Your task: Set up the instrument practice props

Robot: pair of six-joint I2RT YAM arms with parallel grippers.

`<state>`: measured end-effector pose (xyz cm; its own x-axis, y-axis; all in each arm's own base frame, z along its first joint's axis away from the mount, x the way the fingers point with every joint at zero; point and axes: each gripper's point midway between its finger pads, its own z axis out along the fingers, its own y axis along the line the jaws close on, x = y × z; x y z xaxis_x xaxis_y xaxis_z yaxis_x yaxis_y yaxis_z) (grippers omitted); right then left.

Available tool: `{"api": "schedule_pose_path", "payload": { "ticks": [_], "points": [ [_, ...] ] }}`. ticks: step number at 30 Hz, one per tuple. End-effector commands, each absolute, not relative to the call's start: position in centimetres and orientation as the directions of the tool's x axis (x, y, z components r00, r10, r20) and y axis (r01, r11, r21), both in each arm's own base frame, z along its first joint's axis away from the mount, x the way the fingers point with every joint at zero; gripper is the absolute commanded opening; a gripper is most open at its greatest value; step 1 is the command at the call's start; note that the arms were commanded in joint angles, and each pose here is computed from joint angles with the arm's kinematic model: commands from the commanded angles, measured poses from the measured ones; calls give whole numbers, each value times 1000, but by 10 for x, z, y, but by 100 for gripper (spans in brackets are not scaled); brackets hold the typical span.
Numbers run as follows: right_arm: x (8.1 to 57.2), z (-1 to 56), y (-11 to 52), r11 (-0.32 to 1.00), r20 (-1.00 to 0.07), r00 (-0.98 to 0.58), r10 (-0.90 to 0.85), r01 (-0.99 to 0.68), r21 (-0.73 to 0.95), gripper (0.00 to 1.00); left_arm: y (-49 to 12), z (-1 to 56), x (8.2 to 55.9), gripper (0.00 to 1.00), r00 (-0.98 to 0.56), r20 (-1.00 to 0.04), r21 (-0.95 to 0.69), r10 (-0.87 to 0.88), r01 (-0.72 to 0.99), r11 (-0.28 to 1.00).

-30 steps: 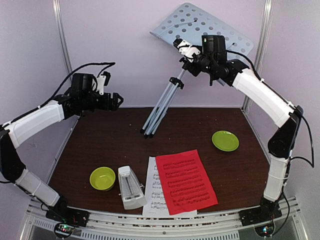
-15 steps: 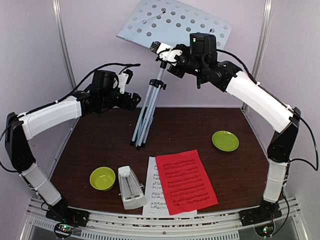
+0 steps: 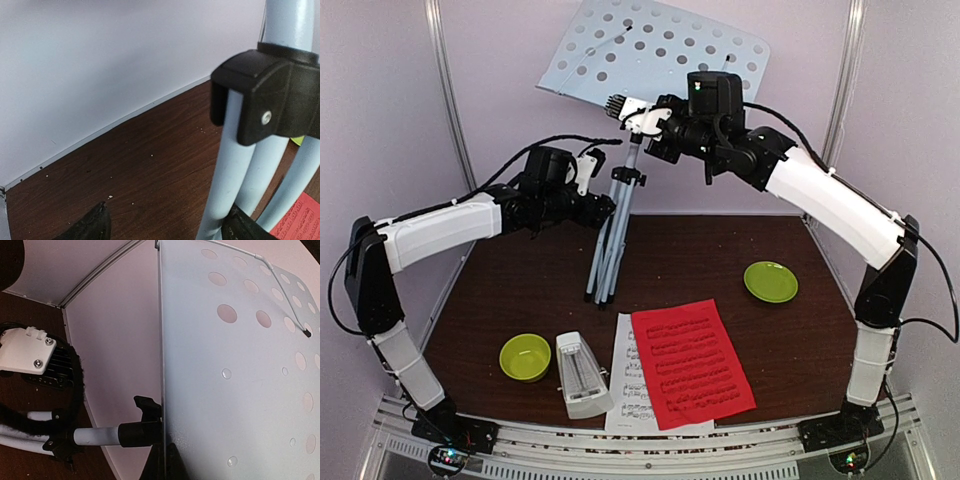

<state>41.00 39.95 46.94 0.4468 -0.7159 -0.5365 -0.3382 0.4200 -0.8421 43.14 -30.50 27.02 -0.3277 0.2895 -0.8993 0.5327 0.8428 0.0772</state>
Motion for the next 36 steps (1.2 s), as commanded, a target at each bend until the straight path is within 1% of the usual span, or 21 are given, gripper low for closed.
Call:
{"api": "schedule_pose_path", "payload": {
  "ticks": [1,6,8,11,15,20,23,24,31,36],
  "points": [
    [341,654,330,749,-574,661,-483,-28,-662,0,-306,281,437,76,-309,-915,74,259,502,861],
    [336,657,331,745,-562,670,-485,-22,-667,0,-297,276,448,71,-326,-909,102,261,433,896],
    [333,659,332,745,-559,676,-480,-23,-667,0,-300,276,449,70,-314,-912,107,265,443,890],
    [329,662,331,744,-553,683,-477,-20,-667,0,-305,277,448,66,-281,-911,138,300,479,867],
    [327,663,331,736,-540,689,-483,-15,-677,0,-312,278,442,49,-203,-901,225,384,539,812],
    [326,664,330,722,-522,689,-502,2,-692,0,-314,278,440,32,-159,-887,279,434,563,778],
    [324,666,328,718,-512,692,-509,15,-696,0,-316,277,438,21,-132,-872,317,471,581,750],
    [324,667,327,718,-509,693,-511,19,-695,0,-317,276,437,18,-121,-866,331,486,590,737],
    [319,675,317,704,-477,695,-538,60,-707,0,-309,273,430,11,-27,-813,459,582,585,669],
    [313,684,307,695,-451,699,-556,93,-713,0,-300,265,430,7,17,-765,544,644,552,632]
  ]
}}
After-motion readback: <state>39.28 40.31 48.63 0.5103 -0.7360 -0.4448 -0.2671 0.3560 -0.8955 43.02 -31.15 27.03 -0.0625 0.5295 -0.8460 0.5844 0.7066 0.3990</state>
